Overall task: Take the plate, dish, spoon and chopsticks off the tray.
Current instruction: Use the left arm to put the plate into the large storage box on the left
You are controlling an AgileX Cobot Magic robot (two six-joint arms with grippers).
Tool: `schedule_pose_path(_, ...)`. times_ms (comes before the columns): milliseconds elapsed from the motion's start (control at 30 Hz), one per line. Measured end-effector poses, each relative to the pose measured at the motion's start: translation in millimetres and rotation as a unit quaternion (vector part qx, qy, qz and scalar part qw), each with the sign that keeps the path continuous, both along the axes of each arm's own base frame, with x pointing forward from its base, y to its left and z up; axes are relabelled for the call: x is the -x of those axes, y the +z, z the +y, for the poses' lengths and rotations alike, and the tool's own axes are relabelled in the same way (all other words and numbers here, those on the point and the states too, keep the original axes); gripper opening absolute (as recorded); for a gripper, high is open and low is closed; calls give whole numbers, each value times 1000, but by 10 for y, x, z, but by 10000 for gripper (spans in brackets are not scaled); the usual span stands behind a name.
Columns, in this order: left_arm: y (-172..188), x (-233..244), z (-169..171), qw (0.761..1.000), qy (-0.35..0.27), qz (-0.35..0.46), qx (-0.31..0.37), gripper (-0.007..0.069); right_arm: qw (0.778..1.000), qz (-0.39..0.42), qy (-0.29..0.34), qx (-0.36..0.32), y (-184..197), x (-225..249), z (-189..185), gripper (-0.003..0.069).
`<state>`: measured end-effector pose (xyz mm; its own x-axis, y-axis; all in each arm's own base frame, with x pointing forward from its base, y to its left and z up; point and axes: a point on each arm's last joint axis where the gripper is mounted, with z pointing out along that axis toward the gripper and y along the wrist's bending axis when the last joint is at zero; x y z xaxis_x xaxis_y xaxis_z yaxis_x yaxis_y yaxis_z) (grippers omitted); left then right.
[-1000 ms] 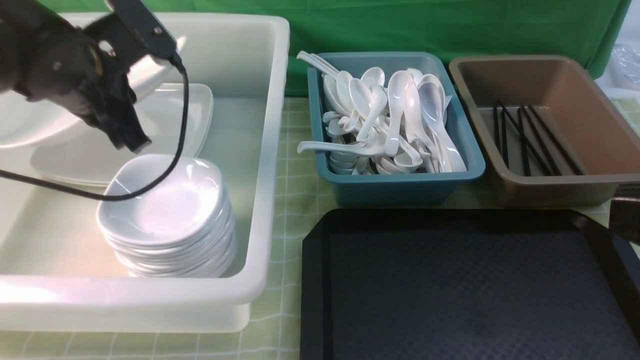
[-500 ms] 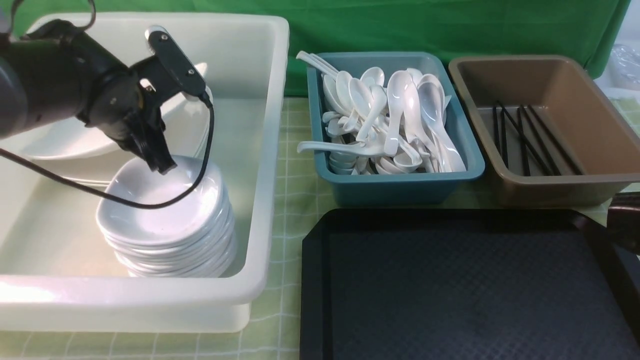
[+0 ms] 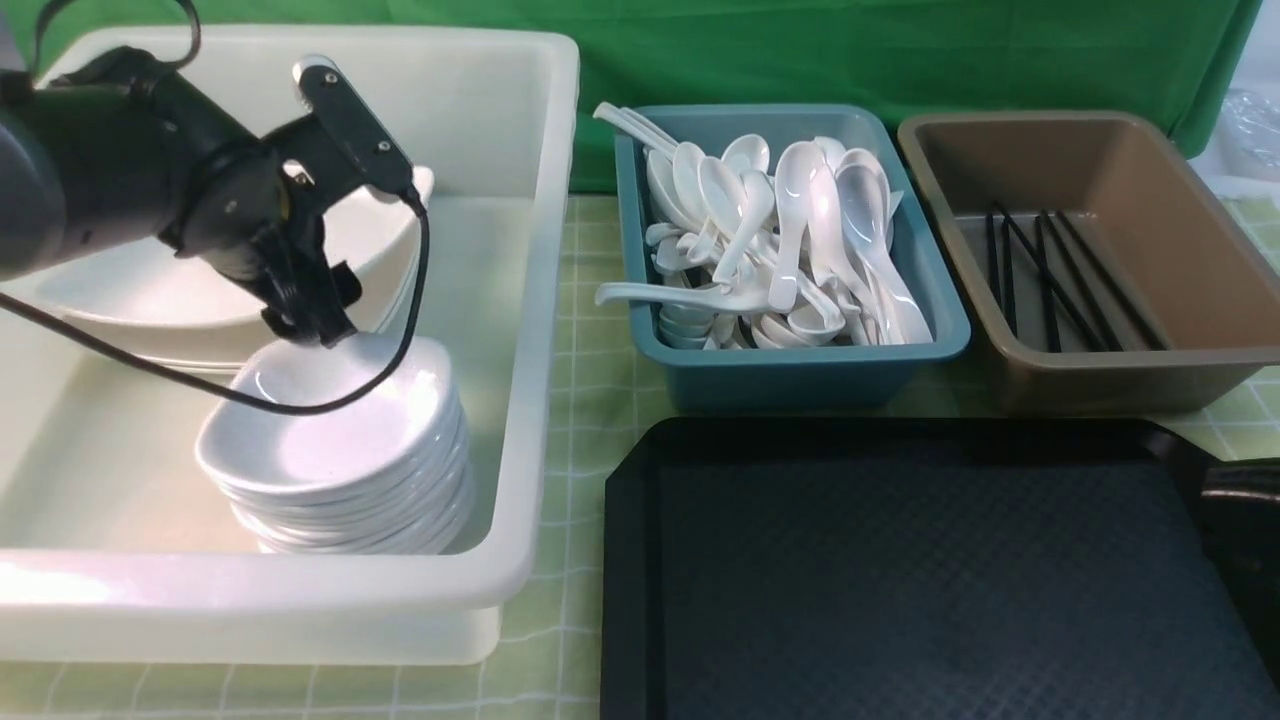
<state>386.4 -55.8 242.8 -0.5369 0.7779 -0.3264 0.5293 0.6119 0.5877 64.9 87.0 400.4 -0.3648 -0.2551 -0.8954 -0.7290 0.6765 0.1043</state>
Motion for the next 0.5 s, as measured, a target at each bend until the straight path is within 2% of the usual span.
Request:
schedule_pose_path(100,232,87,0,999,7,-27,23,635,1000,0,0,0,0,0,0,39)
schedule_pose_path(267,575,234,-1,995,14,-71,66,636,1000,1,0,0,0,1,1,42)
schedule_pose_path(333,798,371,-15,988,28,-93,121,628,1000,1,1,0,-1,2,1,45)
schedule_pose_path(367,892,433,-18,984,32,-103,140,618,1000,1,1,0,-1,2,1,46)
schedule_pose_path(433,1164,661,-41,967,47,-119,221,562,1000,1,1,0,-1,2,1,52)
schedule_pose_path(467,1223,710,-38,964,46,-126,229,554,1000,1,1,0,-1,2,1,53)
schedule_pose_path(500,1407,913,-44,950,40,-142,274,486,1000,1,1,0,-1,2,1,55)
